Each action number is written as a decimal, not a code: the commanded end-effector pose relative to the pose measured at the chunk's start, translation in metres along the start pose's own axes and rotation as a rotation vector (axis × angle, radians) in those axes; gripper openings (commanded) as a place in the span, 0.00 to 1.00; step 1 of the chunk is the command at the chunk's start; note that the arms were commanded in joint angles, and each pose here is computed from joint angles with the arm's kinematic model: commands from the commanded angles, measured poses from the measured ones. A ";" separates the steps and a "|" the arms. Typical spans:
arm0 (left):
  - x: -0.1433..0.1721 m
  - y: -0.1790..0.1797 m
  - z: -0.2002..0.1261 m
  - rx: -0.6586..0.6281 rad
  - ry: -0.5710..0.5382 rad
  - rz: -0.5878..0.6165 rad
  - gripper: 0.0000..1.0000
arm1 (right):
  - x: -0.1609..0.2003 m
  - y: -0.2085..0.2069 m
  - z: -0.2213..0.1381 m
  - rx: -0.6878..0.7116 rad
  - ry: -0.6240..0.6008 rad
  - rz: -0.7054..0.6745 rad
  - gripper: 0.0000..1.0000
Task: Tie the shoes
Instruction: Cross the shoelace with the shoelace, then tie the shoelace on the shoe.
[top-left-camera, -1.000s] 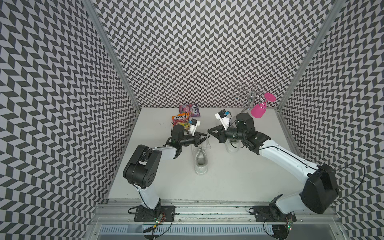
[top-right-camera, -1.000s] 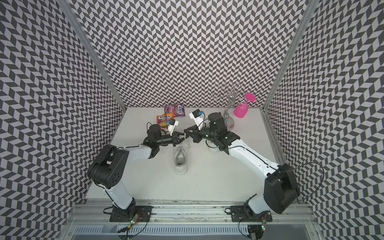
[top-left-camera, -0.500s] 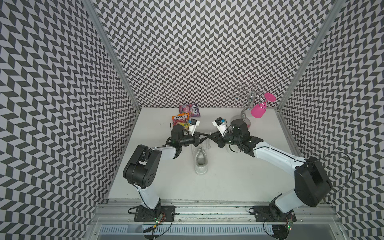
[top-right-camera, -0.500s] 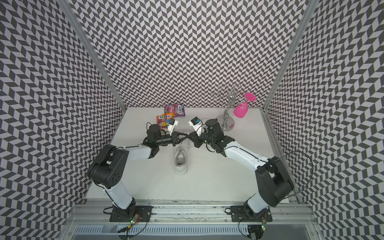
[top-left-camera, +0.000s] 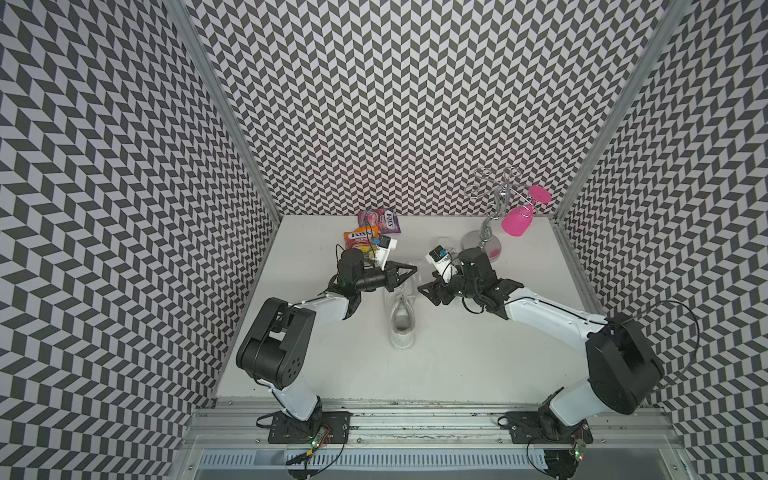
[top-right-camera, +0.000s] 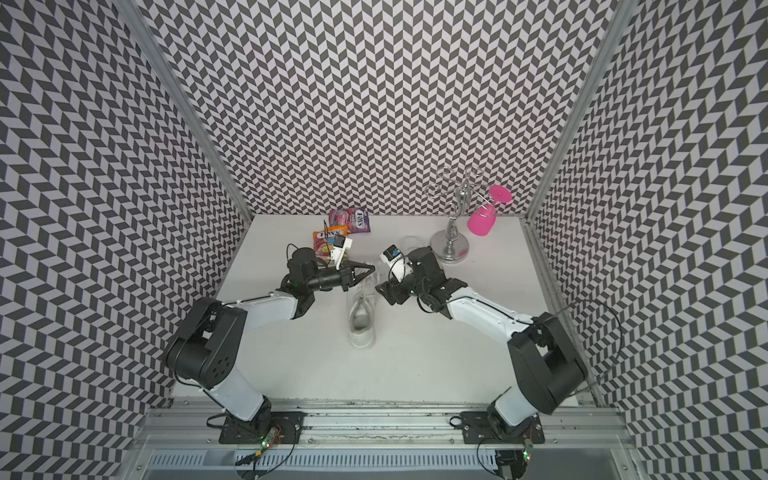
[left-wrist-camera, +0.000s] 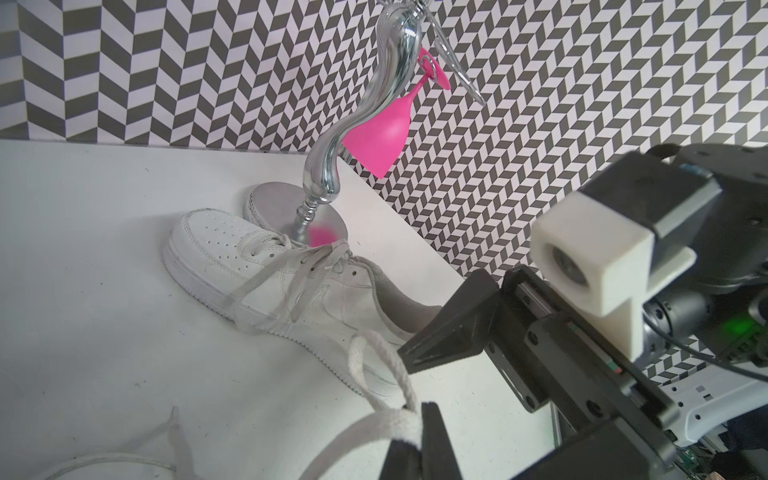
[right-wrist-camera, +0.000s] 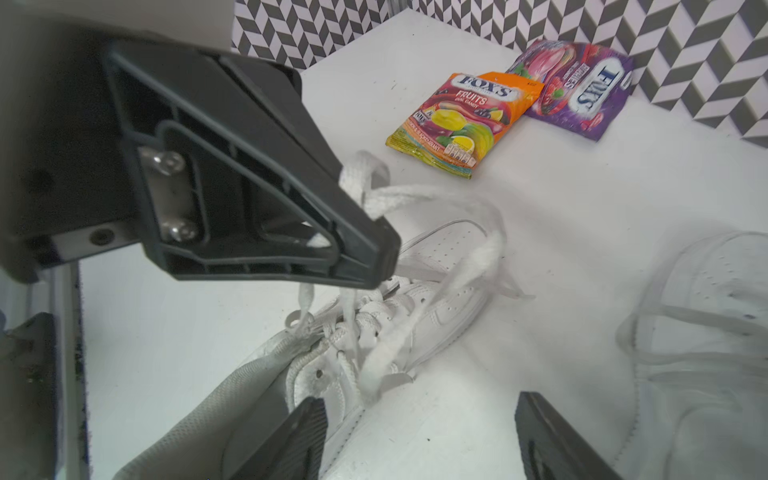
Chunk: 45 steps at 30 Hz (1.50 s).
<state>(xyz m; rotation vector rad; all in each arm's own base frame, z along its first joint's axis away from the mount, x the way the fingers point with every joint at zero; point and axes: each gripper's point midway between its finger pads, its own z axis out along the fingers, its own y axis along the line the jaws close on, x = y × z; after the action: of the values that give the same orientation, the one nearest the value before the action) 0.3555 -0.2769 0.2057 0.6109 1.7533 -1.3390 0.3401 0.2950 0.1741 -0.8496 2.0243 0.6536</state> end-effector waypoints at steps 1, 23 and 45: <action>-0.003 -0.001 -0.010 -0.045 -0.015 0.009 0.02 | -0.015 0.004 -0.022 0.024 -0.069 -0.031 0.79; 0.006 0.032 -0.046 -0.219 -0.079 -0.102 0.02 | 0.035 0.033 0.035 -0.214 -0.122 0.010 0.46; 0.004 0.030 -0.041 -0.147 -0.080 -0.118 0.05 | 0.038 0.031 0.068 -0.262 -0.122 0.018 0.41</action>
<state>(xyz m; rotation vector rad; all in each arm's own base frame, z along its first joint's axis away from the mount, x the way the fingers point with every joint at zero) 0.3628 -0.2281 0.1805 0.3513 1.8737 -1.2475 0.3305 0.3371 0.0954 -0.9047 1.9510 0.9309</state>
